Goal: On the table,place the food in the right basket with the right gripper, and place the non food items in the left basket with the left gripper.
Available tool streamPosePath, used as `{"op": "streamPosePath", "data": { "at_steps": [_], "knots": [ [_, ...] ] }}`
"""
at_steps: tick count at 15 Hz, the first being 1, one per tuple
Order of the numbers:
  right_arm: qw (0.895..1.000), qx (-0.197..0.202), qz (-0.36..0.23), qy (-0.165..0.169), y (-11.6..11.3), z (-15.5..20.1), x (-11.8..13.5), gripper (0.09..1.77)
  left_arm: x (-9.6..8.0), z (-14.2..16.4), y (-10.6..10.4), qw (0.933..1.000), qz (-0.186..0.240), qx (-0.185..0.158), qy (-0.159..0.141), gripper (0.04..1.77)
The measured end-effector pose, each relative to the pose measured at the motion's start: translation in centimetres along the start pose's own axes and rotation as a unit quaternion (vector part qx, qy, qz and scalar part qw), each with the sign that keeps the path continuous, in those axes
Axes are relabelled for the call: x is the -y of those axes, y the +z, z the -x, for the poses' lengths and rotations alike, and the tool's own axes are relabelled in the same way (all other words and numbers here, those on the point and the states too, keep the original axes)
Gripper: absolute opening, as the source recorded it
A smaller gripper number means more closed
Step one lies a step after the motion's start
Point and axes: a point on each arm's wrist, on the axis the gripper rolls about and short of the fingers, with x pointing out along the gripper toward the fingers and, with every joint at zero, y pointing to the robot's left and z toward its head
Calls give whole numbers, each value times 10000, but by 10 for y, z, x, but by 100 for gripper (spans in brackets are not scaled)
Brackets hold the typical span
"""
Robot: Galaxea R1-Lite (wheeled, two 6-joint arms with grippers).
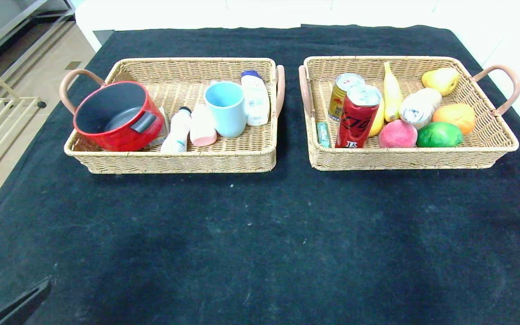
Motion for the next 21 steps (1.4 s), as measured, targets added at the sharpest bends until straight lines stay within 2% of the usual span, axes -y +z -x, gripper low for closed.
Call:
{"op": "streamPosePath", "data": {
  "at_steps": [2, 7, 9, 12, 14, 17, 21],
  "knots": [
    [9999, -93, 4, -71, -11, 24, 5, 170, -7, 15, -2, 9989, 105, 204, 402, 172],
    [9955, 100, -154, -929, -14, 67, 12, 170, -14, 38, 11, 9902, -281, 644, 1211, 172],
    [9924, 105, -206, -1207, -18, 84, 11, 170, -14, 44, 14, 9874, -286, 566, 1447, 172],
    [9897, 93, -227, -1409, -37, 97, 7, 170, -11, 54, 5, 9876, -286, 310, 1512, 172],
    [9889, 149, -236, -1458, -50, 103, 3, 170, -8, 61, -2, 9846, -260, 290, 1703, 172],
    [9887, 200, -235, -1464, -69, 108, -2, 170, -3, 67, -18, 9830, -220, 295, 1798, 172],
    [9913, 523, -209, -1193, -87, 119, -9, 170, 3, 71, -44, 9829, -168, 351, 1799, 172]
  ]
}}
